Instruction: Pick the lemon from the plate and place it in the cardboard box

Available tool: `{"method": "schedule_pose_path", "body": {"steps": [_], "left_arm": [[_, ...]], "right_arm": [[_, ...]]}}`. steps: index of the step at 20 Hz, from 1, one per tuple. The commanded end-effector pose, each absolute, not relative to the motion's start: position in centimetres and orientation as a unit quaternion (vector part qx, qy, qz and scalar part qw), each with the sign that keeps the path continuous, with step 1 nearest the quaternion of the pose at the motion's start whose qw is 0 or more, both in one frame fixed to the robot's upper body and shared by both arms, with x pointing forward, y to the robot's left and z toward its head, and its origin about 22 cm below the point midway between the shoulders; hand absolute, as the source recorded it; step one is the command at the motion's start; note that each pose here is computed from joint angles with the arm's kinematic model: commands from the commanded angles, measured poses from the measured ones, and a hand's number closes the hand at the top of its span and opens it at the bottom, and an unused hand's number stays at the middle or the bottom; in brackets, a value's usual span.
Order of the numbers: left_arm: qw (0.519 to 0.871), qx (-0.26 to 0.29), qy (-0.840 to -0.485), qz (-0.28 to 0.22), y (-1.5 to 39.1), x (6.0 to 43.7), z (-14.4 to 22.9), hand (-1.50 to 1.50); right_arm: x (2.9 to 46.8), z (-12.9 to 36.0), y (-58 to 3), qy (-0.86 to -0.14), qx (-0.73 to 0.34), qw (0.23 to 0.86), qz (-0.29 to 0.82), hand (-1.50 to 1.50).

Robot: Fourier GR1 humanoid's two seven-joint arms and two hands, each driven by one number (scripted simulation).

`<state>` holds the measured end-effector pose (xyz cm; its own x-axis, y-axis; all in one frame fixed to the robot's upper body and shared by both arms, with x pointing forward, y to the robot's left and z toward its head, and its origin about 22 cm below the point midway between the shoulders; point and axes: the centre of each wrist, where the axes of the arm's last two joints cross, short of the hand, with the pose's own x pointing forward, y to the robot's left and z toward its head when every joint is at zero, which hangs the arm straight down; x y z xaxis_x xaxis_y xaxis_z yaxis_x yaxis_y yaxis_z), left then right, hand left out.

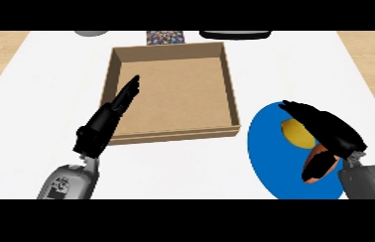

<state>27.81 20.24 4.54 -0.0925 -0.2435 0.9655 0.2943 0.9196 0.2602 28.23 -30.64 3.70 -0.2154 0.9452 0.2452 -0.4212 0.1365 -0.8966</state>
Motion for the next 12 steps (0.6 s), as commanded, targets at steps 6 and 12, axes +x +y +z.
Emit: {"method": "schedule_pose_path", "body": {"steps": [6, 12], "left_arm": [[0.671, -0.021, -0.713, -0.205, 22.4, 28.6, 4.2, 0.0], [0.674, -0.014, -0.71, -0.204, 22.4, 27.7, 3.5, 0.0]], "right_arm": [[27.9, 0.4, -31.0, -0.482, -0.298, 0.558, 0.606, -1.5], [30.0, -0.6, -31.1, -0.466, -0.287, 0.57, 0.614, 1.5]]}}
